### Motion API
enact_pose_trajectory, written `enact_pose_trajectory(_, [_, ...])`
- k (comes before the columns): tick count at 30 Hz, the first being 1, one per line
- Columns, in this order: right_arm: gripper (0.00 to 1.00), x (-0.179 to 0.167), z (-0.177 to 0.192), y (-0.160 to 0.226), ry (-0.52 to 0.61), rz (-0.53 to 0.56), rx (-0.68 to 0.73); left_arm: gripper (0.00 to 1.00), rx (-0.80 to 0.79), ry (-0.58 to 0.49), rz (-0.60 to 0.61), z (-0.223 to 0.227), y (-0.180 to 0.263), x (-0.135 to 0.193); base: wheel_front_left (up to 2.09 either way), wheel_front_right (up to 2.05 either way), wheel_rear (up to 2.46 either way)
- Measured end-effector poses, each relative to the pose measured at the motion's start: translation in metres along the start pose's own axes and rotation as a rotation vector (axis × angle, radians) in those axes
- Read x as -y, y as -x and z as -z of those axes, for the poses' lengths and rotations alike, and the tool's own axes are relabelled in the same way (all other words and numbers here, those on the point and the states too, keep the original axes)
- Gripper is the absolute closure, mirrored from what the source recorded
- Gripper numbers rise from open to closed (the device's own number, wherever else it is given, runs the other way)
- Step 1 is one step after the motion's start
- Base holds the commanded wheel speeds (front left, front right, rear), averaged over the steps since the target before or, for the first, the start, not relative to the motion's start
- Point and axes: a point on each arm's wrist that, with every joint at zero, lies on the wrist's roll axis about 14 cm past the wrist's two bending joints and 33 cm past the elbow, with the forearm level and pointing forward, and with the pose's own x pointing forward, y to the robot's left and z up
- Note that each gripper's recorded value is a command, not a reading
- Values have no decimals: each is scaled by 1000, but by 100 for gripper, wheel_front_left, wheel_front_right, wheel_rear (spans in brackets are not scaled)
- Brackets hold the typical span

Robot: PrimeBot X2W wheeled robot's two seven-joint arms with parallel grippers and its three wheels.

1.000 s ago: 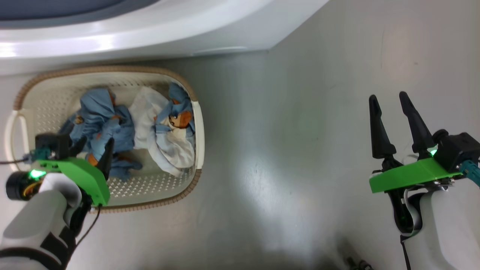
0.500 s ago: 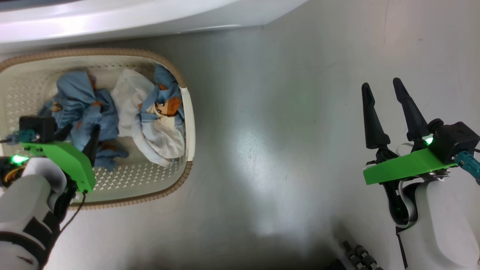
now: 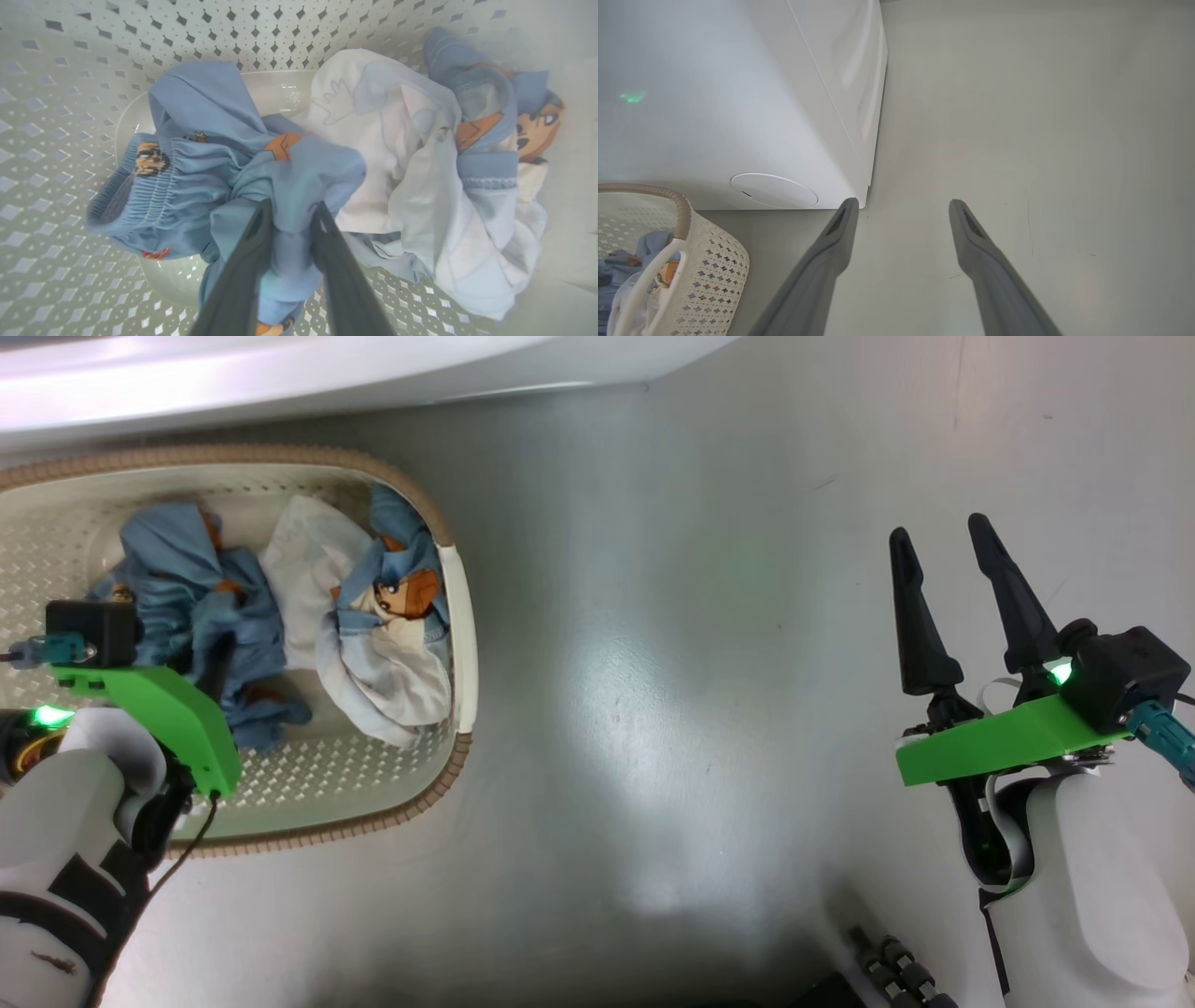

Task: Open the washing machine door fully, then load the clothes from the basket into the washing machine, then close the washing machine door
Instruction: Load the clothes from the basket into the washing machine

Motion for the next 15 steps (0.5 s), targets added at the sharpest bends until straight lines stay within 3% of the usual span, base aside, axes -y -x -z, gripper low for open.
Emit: enact_pose_trajectory(15, [0, -7, -41, 6, -11, -9, 87, 100, 145, 123, -39, -33, 38, -1, 0, 0, 0])
